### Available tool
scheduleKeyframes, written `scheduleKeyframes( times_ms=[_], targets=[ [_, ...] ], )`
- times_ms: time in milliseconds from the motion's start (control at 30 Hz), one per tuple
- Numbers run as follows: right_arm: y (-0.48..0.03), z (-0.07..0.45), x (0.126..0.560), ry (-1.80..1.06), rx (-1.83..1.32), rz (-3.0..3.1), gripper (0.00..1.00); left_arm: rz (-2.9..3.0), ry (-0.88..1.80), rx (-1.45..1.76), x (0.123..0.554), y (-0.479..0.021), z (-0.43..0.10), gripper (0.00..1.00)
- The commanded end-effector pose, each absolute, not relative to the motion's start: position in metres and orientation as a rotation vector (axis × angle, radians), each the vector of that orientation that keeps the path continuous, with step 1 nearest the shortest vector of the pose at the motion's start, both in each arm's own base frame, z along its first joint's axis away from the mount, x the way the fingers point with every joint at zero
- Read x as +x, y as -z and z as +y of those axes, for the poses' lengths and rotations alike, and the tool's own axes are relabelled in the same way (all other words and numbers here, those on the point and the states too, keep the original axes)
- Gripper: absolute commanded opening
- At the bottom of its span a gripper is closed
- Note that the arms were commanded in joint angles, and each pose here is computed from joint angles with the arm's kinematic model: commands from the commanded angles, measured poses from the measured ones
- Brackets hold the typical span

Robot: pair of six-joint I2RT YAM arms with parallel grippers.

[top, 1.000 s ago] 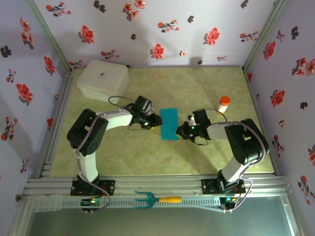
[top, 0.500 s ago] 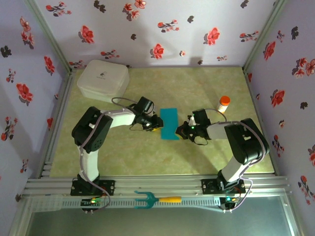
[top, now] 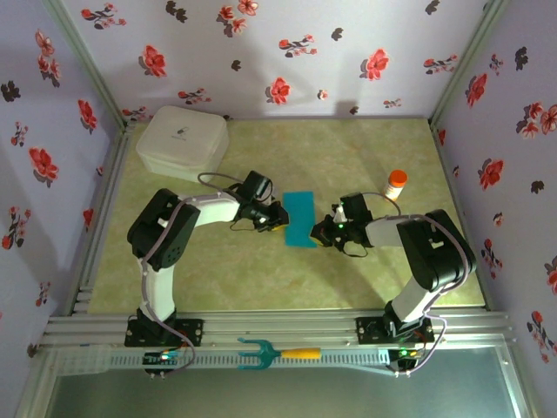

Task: Fold a paper plane with a square sheet of paper (pick it up from the middle)
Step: Third fold the triangle at the center of the table.

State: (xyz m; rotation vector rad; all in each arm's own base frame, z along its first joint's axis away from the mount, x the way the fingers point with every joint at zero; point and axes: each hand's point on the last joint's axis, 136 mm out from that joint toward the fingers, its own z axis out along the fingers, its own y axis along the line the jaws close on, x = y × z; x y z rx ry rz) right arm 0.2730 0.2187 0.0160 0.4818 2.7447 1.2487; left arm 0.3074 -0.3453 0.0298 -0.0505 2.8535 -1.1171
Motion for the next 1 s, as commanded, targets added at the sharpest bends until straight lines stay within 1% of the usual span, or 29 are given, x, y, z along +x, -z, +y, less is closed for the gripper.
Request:
scheduleKeyframes(
  times_ms=[0, 33, 100, 167, 233, 300, 400, 467, 600, 767, 867, 967],
  targets=[
    [0.003, 0.209, 0.268, -1.128, 0.560, 2.804, 0.04, 2.828, 1.163, -0.044, 0.306, -0.035, -0.350, 0.11],
    [0.003, 0.209, 0.269, -1.132, 0.557, 2.803, 0.05, 2.822, 1.164, -0.047, 0.306, -0.036, -0.350, 0.10],
    [0.000, 0.211, 0.270, -1.140, 0.541, 2.795, 0.06, 2.811, 1.163, -0.050, 0.307, -0.038, -0.348, 0.03],
    [-0.004, 0.212, 0.272, -1.152, 0.521, 2.783, 0.09, 2.801, 1.161, -0.051, 0.308, -0.042, -0.347, 0.01],
    [-0.011, 0.214, 0.274, -1.167, 0.492, 2.764, 0.14, 2.795, 1.153, -0.056, 0.309, -0.043, -0.344, 0.00],
    [-0.020, 0.216, 0.278, -1.176, 0.454, 2.737, 0.21, 2.794, 1.149, -0.065, 0.309, -0.045, -0.341, 0.00],
    [-0.038, 0.218, 0.280, -1.157, 0.339, 2.704, 0.35, 2.797, 1.144, -0.077, 0.307, -0.049, -0.334, 0.00],
    [-0.050, 0.218, 0.279, -1.070, 0.221, 2.687, 0.42, 2.795, 1.146, -0.099, 0.306, -0.051, -0.329, 0.00],
    [-0.068, 0.220, 0.277, -0.791, -0.101, 2.587, 0.46, 2.792, 1.161, -0.117, 0.301, -0.058, -0.322, 0.00],
    [-0.082, 0.236, 0.263, -0.535, -0.553, 2.348, 0.50, 2.793, 1.168, -0.148, 0.298, -0.059, -0.316, 0.00],
    [-0.082, 0.250, 0.251, -0.480, -0.761, 2.246, 0.52, 2.792, 1.169, -0.149, 0.299, -0.060, -0.316, 0.00],
    [-0.082, 0.269, 0.236, -0.429, -0.950, 2.142, 0.56, 2.788, 1.171, -0.147, 0.300, -0.061, -0.316, 0.00]
  ],
)
